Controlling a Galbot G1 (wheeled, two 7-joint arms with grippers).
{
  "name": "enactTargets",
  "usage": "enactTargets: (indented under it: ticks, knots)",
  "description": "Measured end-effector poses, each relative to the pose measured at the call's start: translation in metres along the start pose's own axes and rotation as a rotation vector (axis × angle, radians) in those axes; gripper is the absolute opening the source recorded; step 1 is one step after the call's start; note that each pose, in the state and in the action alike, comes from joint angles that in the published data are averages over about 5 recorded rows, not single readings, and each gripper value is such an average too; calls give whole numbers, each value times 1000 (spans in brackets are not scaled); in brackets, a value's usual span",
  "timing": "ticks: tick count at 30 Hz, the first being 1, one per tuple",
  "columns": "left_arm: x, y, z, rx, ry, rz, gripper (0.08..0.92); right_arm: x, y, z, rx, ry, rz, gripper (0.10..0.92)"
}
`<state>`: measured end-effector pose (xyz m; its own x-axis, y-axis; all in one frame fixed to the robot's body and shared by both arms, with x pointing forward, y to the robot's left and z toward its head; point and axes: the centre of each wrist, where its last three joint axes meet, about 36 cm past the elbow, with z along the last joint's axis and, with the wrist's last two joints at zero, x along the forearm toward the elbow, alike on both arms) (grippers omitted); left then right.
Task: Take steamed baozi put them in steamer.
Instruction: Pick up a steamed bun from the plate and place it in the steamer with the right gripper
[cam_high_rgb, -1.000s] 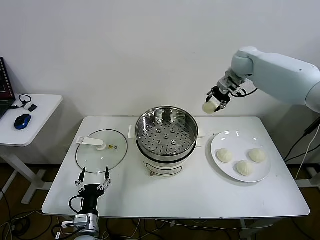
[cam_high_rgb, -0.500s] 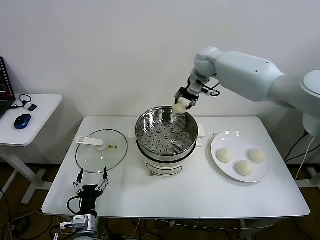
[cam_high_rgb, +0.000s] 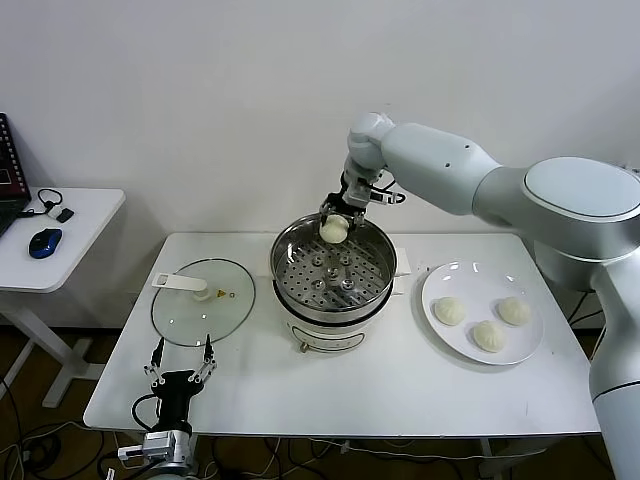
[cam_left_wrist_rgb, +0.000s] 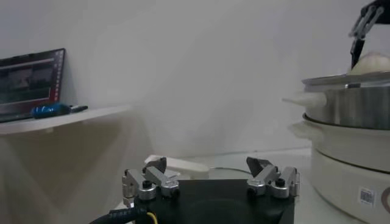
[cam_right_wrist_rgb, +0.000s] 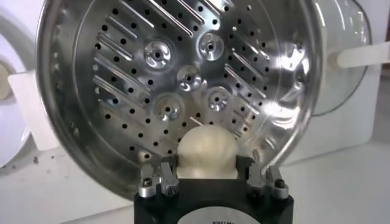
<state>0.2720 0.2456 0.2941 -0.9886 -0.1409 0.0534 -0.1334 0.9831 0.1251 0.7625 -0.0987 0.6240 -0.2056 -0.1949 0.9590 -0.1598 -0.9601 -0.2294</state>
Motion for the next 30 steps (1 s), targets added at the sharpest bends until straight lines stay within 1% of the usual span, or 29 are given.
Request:
enactTargets:
  ticks: [8, 11, 17, 19, 25, 30]
  knots:
    - [-2, 1, 1, -2, -3, -4, 823, -20, -2, 0, 8, -17, -18, 640]
    - [-3, 2, 2, -3, -2, -7, 823, -25, -1, 1, 6, -21, -22, 660]
    - [-4, 1, 2, -2, -2, -8, 823, -30, -1, 2, -7, -21, -13, 788]
    - [-4, 0, 2, -1, -3, -8, 823, -30, -1, 3, -11, -19, -8, 813]
    - [-4, 0, 1, 0, -2, -8, 823, -20, -1, 8, -26, -15, 1, 822]
    - [-3, 1, -1, -3, 0, -4, 823, 7, -4, 13, -40, -28, -14, 823]
